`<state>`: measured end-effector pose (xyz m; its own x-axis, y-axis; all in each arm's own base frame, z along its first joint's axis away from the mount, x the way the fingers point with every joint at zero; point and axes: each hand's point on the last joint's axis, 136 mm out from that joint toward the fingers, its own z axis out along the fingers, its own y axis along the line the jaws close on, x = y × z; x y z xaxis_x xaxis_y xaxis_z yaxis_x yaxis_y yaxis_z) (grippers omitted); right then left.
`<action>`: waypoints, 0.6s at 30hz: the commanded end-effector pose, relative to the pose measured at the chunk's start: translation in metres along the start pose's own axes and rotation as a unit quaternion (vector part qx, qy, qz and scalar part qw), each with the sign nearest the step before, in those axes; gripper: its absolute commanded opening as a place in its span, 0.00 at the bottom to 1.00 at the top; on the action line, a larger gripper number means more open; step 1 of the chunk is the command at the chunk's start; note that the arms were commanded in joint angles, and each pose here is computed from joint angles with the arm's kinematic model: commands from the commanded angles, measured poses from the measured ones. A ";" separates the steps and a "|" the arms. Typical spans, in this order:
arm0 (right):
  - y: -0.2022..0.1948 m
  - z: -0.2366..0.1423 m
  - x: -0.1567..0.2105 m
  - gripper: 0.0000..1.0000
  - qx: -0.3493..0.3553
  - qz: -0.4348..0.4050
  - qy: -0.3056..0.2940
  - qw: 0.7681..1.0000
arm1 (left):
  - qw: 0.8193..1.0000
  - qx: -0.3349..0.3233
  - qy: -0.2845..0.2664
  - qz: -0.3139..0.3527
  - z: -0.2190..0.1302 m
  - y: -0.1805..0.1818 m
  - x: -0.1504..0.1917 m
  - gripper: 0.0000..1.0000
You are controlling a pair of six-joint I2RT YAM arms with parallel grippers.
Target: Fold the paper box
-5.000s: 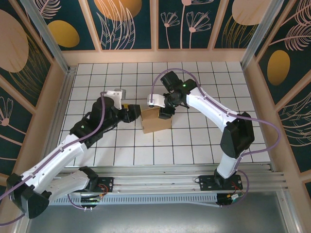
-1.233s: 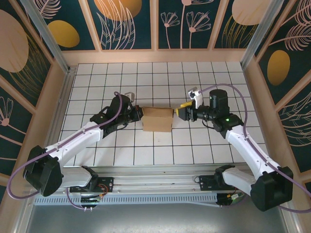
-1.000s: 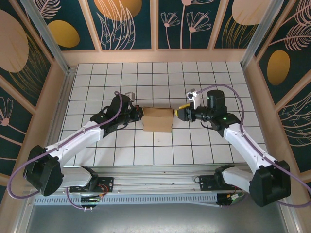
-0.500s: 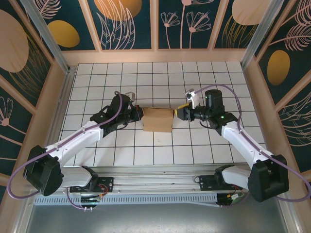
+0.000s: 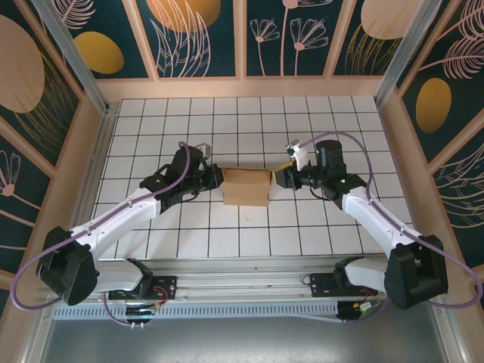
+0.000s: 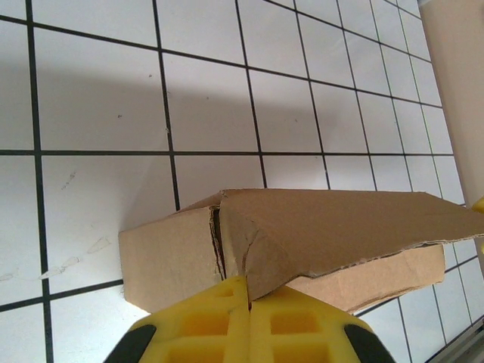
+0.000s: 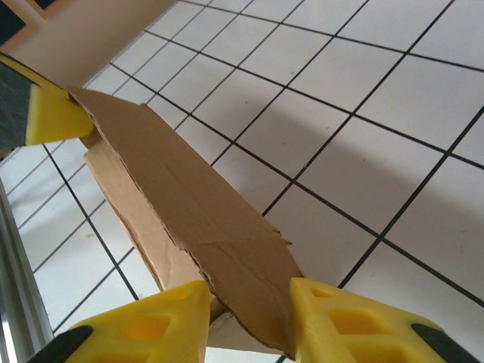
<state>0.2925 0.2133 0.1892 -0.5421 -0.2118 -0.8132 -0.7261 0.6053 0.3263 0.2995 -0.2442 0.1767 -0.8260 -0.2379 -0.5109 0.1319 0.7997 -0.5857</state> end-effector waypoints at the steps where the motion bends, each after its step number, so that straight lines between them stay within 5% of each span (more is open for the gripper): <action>1: 0.000 0.001 -0.005 0.30 0.003 -0.014 0.000 1.000 | 1.000 -0.007 0.025 0.000 -0.001 0.003 0.010 0.00; 9: 0.000 0.005 -0.008 0.11 0.005 0.020 0.000 1.000 | 1.000 -0.002 0.028 -0.002 0.000 0.002 0.010 0.00; 18: -0.007 0.012 -0.017 0.04 0.047 0.119 0.012 0.992 | 0.999 0.007 0.038 -0.004 0.005 0.000 0.015 0.00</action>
<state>0.3083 0.2214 0.1908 -0.6435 -0.1331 -0.7538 -0.6164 0.6740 0.4072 0.2975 -0.2482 0.1786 -0.8326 -0.2307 -0.5036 0.1457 0.7860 -0.6009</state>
